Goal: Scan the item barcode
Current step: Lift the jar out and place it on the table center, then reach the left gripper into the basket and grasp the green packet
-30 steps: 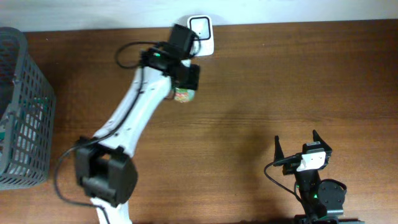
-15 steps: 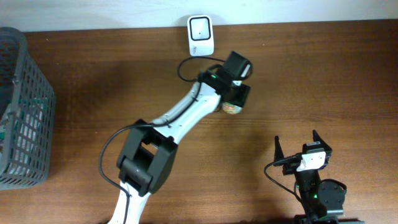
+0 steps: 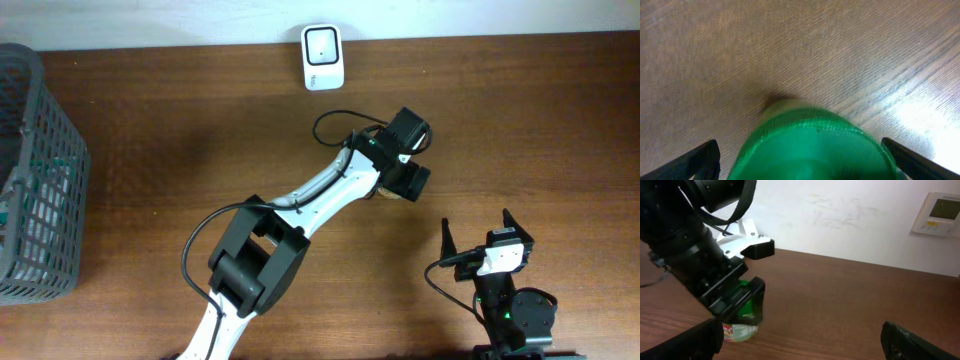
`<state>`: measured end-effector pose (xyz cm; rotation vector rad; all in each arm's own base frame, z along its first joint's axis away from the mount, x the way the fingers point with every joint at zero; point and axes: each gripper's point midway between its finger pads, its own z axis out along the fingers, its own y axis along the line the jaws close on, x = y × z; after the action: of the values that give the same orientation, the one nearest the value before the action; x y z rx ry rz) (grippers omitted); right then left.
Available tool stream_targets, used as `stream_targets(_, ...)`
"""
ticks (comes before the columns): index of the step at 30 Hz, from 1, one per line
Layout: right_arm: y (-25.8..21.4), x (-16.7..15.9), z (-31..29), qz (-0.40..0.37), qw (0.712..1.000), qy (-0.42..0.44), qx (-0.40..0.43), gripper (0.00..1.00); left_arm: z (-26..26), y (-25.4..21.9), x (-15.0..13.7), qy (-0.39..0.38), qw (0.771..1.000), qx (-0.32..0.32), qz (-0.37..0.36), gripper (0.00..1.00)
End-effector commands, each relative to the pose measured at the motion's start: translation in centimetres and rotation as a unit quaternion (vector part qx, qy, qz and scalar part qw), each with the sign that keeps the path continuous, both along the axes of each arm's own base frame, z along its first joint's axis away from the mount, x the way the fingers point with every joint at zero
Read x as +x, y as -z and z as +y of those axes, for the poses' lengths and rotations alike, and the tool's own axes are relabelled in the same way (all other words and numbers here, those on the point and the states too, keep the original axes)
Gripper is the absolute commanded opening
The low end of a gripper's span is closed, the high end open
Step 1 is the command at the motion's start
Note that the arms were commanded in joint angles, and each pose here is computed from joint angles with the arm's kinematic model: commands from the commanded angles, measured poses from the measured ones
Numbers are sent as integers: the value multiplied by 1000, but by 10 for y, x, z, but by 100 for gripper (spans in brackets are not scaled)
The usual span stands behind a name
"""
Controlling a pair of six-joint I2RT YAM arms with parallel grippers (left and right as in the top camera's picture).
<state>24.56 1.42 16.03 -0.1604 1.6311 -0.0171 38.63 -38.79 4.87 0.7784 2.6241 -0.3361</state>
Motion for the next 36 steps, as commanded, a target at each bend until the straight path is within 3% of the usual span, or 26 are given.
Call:
stream_targets(1,3,0,1,2,1000,-2,0,98,6,-59,25,-19,999,-32,-30,99)
stream_targets(5,3,0,1,2,1000,-2,0,98,44,-165,59,-63,990,-83,-92,99)
stream_targets(10,3,0,1,2,1000,-2,0,98,127,-256,79,-134,972,-115,-152,99)
stream_targets(11,3,0,1,2,1000,-2,0,98,189,-289,82,-193,959,-104,-181,99)
stream_targets(14,3,0,1,2,1000,-2,0,98,273,-326,74,-276,932,-77,-220,99)
stream_targets(19,3,0,1,1,1000,-2,0,98,450,-383,28,-453,846,-39,-280,99)
stream_targets(22,3,0,1,2,1000,-2,0,98,548,-382,-13,-560,783,-2,-272,99)
stream_targets(25,3,0,1,2,1000,-2,0,98,614,-366,-50,-645,725,15,-240,99)
stream_targets(26,3,0,1,2,1000,-2,0,98,645,-355,-69,-686,692,20,-221,99)
stream_targets(27,3,0,1,2,1000,-2,0,98,660,-348,-78,-703,679,23,-211,99)
stream_targets(33,3,0,1,2,1000,-2,0,98,719,-261,-112,-771,632,7,-83,99)
stream_targets(36,3,0,1,2,1000,-2,0,98,736,-208,-122,-779,627,15,-20,99)
